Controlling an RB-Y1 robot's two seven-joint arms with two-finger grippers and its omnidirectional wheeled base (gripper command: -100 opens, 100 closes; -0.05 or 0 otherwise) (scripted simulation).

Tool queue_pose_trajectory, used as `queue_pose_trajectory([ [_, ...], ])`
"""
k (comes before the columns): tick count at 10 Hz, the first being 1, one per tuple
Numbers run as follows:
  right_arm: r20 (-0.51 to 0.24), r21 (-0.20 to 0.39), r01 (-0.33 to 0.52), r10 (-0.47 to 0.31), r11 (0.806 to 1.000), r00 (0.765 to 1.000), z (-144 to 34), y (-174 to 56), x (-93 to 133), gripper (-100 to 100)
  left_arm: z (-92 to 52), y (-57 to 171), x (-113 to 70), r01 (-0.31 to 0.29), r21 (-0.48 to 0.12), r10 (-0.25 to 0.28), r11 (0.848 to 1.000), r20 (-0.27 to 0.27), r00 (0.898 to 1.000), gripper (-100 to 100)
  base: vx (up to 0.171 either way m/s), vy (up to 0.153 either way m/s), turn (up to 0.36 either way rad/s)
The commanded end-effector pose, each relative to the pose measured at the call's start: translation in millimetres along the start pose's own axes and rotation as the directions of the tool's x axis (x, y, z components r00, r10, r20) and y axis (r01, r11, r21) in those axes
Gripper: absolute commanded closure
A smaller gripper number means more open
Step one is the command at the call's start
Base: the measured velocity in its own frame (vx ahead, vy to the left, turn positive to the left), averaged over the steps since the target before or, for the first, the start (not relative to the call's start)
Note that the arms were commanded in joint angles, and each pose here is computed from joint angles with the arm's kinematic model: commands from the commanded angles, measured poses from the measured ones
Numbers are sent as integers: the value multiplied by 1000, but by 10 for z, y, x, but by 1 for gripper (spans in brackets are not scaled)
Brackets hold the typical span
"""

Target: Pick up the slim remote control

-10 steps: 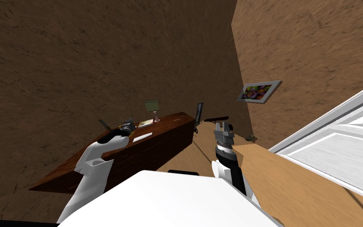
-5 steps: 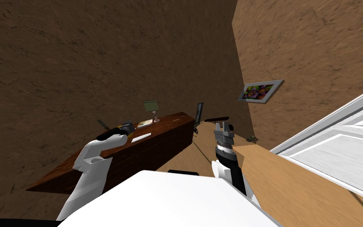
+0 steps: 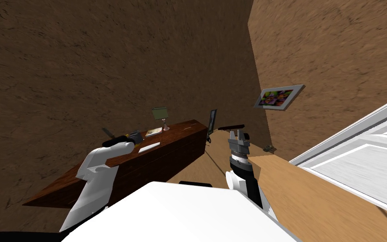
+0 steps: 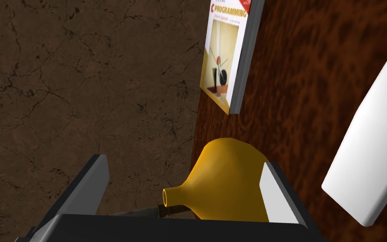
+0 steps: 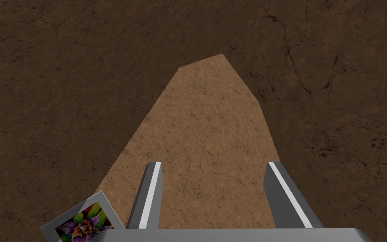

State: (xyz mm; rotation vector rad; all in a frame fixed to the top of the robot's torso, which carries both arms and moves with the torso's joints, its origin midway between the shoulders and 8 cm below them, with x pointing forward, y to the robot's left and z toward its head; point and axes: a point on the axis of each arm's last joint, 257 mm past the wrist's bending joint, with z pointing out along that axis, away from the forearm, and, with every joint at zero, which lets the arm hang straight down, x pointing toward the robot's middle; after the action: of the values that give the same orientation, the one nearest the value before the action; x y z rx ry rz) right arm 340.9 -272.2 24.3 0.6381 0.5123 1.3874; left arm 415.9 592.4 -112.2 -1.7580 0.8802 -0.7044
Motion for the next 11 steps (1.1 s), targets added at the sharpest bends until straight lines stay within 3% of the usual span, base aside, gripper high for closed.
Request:
queue_pose_trajectory([
  [1,0,0,0,0,1000,1000,0,0,0,0,36,49,-72,25,-46,-25,999,7,1000,-100,30,-19,3],
  [6,0,0,0,0,1000,1000,0,0,0,0,45,304,-169,49,-166,-45,985,32,998,-100,22,-11,0],
  [9,0,0,0,0,1000,1000,0,0,0,0,48,439,-232,70,-238,-61,969,46,997,-100,25,-7,-6],
  [11,0,0,0,0,1000,1000,0,0,0,0,43,561,-284,88,-302,-74,949,58,996,-100,27,1,-17],
])
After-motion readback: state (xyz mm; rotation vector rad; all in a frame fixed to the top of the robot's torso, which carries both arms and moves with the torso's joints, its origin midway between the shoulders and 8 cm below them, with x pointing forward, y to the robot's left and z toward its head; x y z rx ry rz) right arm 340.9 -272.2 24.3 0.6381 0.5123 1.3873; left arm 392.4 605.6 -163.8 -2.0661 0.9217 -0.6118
